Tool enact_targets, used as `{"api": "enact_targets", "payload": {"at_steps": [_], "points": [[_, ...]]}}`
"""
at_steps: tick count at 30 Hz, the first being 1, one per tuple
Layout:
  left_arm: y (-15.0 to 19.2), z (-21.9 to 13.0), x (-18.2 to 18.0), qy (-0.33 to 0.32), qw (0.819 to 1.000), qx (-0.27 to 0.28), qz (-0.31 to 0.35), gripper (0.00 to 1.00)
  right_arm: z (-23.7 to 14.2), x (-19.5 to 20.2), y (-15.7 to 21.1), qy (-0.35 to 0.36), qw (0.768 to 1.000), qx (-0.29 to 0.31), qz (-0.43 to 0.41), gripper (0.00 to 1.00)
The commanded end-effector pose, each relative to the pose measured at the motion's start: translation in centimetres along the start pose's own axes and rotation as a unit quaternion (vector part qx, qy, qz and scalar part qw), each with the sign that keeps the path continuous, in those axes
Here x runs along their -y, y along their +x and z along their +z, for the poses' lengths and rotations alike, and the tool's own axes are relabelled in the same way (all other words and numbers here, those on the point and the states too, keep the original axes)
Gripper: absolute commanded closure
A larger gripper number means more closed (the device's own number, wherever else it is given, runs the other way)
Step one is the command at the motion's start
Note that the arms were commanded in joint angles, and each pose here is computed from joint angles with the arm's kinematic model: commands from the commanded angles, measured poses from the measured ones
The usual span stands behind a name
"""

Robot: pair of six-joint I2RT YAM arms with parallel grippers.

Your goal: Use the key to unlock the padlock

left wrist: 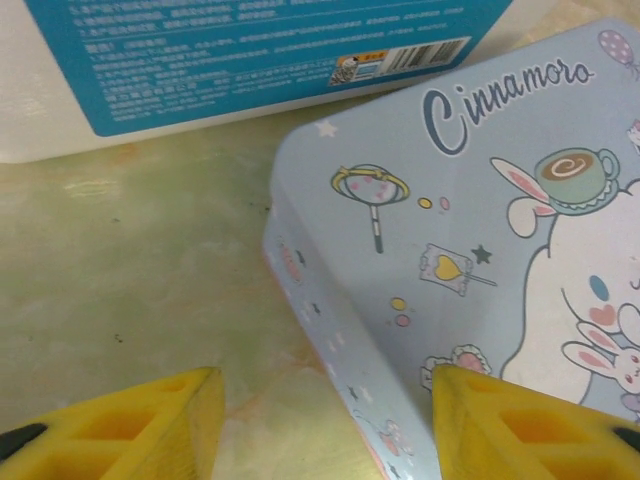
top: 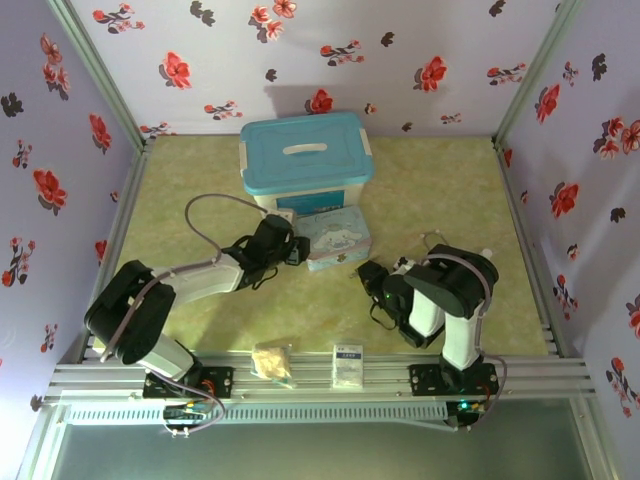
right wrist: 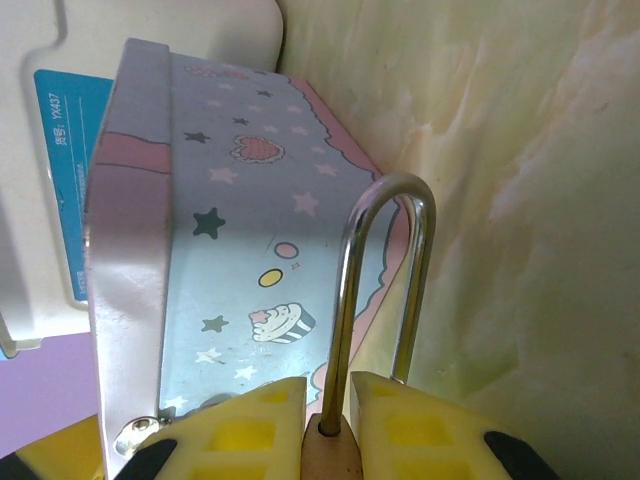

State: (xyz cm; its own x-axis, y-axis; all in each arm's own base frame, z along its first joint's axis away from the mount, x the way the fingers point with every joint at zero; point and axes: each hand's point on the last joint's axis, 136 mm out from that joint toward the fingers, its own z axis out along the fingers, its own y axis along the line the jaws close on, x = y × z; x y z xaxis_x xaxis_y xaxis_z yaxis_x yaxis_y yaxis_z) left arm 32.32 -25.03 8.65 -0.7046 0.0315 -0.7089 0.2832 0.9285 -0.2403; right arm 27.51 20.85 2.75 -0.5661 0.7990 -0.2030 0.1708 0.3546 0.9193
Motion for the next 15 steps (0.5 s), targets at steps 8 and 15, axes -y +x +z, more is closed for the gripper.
{"api": "enact_targets", "payload": {"at_steps": [8, 15], "points": [[4.4, -1.1, -6.4, -0.107, 0.989, -0.099, 0.039, 0.43, -5.2, 12.6, 4.9, 0.270, 0.943, -0.188, -0.053, 0.96], [3.1, -1.8, -5.4, -0.087, 0.993, -0.080, 0.026, 0.42, -6.8, 11.1, 3.5, 0.350, 0.901, -0.219, -0.135, 0.97]]}}
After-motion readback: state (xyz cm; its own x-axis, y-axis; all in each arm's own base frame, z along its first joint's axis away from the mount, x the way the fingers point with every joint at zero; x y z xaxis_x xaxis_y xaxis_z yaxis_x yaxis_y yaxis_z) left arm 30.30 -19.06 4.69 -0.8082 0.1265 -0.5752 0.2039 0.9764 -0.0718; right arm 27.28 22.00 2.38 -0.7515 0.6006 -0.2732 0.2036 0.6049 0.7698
